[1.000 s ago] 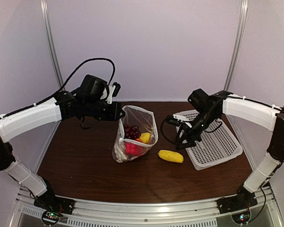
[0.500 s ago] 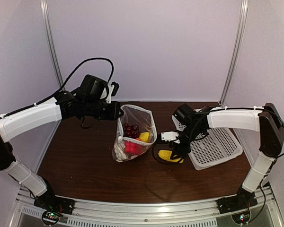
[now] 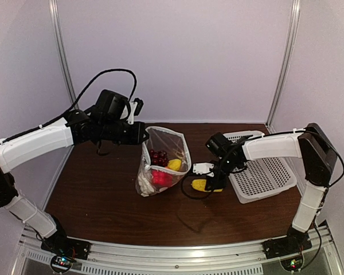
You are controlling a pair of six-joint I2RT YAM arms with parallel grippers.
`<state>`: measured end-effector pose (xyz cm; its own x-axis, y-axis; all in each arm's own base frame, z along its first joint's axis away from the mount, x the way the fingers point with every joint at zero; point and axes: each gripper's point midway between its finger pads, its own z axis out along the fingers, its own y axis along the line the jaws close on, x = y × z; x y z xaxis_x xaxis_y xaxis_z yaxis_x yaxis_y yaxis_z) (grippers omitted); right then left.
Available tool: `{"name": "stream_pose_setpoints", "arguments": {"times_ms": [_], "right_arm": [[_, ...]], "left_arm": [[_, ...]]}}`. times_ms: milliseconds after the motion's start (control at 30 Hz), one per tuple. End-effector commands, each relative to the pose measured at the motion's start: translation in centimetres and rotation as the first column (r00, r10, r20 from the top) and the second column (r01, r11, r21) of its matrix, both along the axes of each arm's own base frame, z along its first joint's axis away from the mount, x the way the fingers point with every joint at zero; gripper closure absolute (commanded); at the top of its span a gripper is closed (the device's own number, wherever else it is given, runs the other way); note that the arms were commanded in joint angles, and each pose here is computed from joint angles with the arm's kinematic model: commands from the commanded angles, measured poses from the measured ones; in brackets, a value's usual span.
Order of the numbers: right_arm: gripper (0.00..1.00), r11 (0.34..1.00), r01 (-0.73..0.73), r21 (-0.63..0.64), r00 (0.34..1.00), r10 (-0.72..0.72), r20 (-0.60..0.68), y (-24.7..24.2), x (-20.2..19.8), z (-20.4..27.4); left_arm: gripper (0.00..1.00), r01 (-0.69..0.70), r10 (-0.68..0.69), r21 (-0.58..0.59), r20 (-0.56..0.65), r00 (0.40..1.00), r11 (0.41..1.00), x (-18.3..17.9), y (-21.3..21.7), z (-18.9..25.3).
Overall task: Place the food in the zip-top bag and seal the zipper
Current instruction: Pick up the fake fruit at the center of the board.
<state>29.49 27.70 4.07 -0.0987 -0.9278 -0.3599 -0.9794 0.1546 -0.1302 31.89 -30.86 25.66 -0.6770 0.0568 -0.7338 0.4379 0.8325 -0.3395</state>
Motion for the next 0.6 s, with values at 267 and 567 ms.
{"name": "stream_pose_setpoints", "arguments": {"times_ms": [267, 567], "right_arm": [[0.70, 0.934, -0.247, 0.257, 0.965, 0.262, -0.029, -0.2, -9.5, 13.9], [0.68, 0.740, -0.175, 0.649, 0.984, 0.158, 0.085, 7.5, -6.9, 26.1]], "left_arm": [[1.00, 0.010, -0.007, -0.056, 0.046, 0.999, 0.998, 0.6, -0.4, 1.3], [1.00, 0.063, -0.061, -0.091, 0.028, 0.998, 0.994, 0.1, -1.5, 1.5]]}}
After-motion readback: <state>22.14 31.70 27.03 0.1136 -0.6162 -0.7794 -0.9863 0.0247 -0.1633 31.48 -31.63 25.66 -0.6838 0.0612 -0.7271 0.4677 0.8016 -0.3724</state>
